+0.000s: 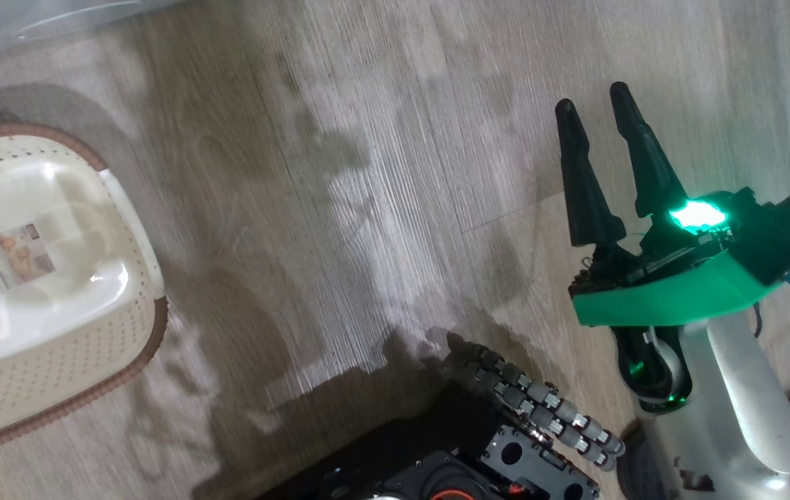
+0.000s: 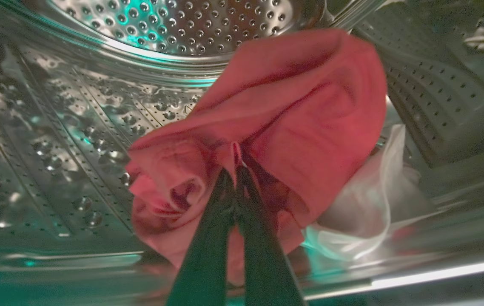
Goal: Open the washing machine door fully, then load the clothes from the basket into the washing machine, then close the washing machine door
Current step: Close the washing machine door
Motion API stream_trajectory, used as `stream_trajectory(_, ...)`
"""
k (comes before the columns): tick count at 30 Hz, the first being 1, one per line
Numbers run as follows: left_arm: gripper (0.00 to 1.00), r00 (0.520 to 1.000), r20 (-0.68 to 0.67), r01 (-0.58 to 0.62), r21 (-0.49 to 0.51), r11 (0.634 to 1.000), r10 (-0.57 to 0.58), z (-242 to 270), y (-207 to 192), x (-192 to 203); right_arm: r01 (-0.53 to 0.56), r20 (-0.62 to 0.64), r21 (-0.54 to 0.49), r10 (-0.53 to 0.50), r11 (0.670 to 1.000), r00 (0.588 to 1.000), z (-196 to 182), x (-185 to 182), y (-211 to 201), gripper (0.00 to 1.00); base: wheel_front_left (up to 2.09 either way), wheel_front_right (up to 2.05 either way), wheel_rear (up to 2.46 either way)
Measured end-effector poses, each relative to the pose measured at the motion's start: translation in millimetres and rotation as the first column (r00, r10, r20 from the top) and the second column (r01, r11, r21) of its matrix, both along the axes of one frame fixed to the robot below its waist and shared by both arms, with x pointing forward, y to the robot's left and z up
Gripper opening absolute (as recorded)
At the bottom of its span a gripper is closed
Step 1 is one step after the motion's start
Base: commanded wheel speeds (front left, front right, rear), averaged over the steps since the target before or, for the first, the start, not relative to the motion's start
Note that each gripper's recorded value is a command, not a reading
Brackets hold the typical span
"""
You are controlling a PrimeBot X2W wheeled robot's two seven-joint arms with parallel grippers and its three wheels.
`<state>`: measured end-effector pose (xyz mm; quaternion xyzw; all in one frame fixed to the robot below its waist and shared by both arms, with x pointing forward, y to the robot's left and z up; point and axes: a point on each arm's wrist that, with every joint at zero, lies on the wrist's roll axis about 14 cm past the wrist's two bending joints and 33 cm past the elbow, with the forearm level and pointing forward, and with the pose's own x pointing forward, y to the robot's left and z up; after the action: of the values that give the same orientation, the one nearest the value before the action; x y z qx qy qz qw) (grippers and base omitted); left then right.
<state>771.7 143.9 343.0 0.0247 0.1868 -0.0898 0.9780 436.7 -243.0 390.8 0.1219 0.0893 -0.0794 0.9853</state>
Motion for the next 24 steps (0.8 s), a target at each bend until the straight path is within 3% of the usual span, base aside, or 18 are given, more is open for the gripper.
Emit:
stream_trajectory(1, 0.35, 1.000, -0.002, -0.006, -0.009, 1.000, 0.006, -0.8, 0.8, -0.6, 0.000, 0.002, 0.001, 0.000, 1.000, 1.000, 0.5, 0.1, 0.1, 1.00, 0.00, 0.00, 0.00)
stream_trajectory(2, 1.00, 1.000, -0.003, -0.010, -0.017, 1.000, 0.010, -0.3, 1.1, -1.2, 0.000, 0.004, 0.001, 0.000, 1.000, 1.000, 1.3, 0.2, 0.1, 1.00, 0.00, 0.00, 0.00)
stream_trajectory(8, 1.00, 0.999, 0.041, -0.012, -0.081, 0.997, 0.015, 25.1, -7.5, -4.7, -0.003, 0.037, -0.005, 0.003, 1.000, 0.999, 12.0, 3.0, -0.1, 1.00, 0.00, 0.00, 0.00)
stream_trajectory(14, 1.00, 0.977, 0.206, -0.018, -0.189, 0.982, 0.058, 71.3, -10.0, -25.1, -0.009, 0.080, -0.024, 0.011, 1.000, 0.997, 27.4, 4.5, 0.7, 1.00, 0.00, 0.00, 0.00)
stream_trajectory(20, 1.00, 0.939, 0.330, -0.007, -0.257, 0.966, 0.095, 91.9, -11.0, -92.1, -0.022, 0.109, -0.040, 0.027, 0.999, 0.994, 40.1, -0.7, 6.4, 1.00, 0.00, 0.00, 0.00)
stream_trajectory(24, 1.00, 0.903, 0.410, -0.006, -0.288, 0.958, 0.129, 120.6, -7.9, -160.7, -0.063, 0.137, -0.054, 0.070, 0.997, 0.988, 51.1, -1.0, 20.4, 1.00, 0.00, 0.00, 0.00)
